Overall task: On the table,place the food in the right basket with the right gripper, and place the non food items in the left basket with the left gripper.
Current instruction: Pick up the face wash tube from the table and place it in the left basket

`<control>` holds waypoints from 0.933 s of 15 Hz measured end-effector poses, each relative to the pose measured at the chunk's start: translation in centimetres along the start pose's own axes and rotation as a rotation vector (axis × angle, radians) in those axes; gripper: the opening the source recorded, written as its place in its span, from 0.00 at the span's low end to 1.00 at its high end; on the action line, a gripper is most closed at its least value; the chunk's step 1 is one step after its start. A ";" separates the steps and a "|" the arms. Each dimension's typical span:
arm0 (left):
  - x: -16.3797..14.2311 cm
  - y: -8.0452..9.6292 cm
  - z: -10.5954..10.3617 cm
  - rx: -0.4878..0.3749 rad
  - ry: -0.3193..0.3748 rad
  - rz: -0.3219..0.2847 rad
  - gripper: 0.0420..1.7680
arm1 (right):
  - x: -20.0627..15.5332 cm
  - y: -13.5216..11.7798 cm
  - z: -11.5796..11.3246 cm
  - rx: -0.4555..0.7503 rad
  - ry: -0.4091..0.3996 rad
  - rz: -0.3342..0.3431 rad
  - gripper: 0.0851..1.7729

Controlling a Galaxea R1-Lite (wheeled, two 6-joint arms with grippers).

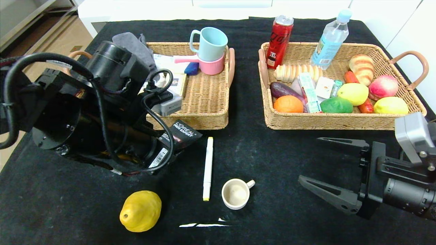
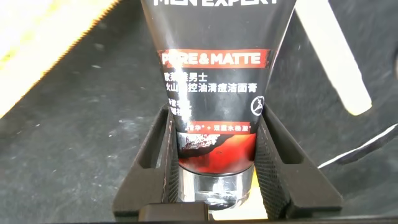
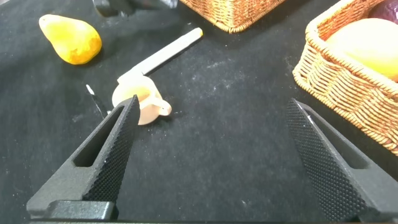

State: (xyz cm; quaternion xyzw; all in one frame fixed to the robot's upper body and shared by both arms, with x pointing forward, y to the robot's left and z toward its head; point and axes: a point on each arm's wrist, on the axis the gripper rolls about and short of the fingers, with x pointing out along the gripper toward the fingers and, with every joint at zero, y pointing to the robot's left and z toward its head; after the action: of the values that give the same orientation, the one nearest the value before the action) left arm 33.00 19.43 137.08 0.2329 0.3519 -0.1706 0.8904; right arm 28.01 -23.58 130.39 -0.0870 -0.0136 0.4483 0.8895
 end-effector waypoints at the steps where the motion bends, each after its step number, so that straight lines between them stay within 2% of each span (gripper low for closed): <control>1: -0.4 0.0 0.1 -0.022 -0.017 0.008 0.41 | 0.0 0.0 0.0 0.000 0.000 -0.003 0.96; 3: -1.2 0.0 0.8 -0.056 -0.100 0.019 0.41 | -0.1 -0.1 0.0 0.000 0.000 -0.005 0.96; 6: -1.8 0.2 2.1 -0.164 -0.229 0.063 0.41 | -0.1 -0.1 0.0 -0.002 -0.001 -0.006 0.96; 14: -2.6 1.1 3.8 -0.220 -0.403 0.066 0.41 | -0.2 -0.1 0.1 -0.005 -0.007 -0.006 0.96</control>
State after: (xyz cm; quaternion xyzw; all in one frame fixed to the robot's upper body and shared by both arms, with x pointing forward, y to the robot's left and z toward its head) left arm 33.79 18.70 141.72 0.1069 0.1757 -0.1452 0.9678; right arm 27.92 -23.73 130.55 -0.0879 -0.0181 0.4457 0.8907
